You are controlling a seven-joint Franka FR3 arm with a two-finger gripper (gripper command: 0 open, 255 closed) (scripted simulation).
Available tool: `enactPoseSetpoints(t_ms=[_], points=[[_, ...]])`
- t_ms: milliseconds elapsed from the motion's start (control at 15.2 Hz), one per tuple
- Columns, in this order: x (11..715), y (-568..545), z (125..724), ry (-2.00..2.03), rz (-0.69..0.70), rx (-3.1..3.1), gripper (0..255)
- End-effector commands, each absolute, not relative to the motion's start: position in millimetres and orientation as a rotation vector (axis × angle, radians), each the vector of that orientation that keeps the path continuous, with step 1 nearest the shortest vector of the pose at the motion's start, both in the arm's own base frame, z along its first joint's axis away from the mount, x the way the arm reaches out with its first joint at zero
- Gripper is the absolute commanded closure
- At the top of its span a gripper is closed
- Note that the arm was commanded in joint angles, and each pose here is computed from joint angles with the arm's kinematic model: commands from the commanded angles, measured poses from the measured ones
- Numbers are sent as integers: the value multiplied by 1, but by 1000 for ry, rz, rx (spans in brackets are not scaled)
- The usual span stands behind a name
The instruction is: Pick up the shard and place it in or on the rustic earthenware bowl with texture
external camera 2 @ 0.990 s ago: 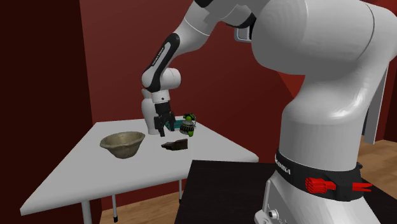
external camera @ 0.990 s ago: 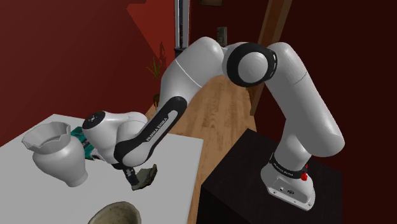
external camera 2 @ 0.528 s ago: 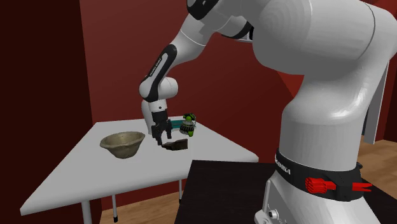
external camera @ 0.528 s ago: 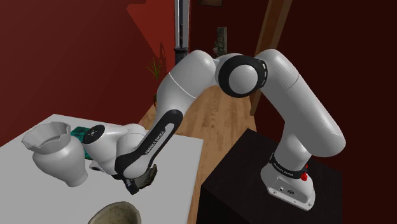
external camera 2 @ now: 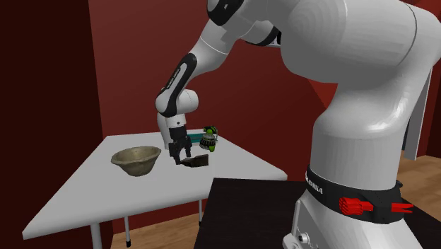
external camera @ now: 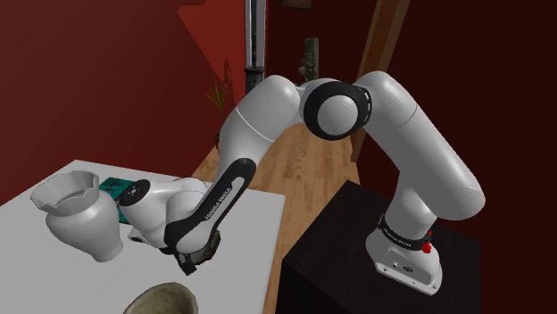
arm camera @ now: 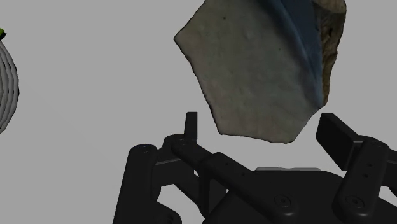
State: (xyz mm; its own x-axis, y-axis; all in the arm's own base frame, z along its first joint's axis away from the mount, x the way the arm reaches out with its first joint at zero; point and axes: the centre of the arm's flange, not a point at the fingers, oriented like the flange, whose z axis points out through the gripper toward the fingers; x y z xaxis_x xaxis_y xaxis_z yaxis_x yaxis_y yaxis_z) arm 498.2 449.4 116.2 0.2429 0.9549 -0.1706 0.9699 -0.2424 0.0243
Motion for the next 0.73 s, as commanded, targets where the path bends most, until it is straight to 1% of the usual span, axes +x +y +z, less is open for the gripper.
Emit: enactPoseSetpoints(t_ms=[0, 66, 132, 660], points=[[498, 449, 116, 1851, -181, 2376, 0], [498, 449, 116, 1851, -181, 2376, 0], [498, 449, 116, 1851, -181, 2376, 255], [498, 449, 116, 1851, -181, 2376, 255]])
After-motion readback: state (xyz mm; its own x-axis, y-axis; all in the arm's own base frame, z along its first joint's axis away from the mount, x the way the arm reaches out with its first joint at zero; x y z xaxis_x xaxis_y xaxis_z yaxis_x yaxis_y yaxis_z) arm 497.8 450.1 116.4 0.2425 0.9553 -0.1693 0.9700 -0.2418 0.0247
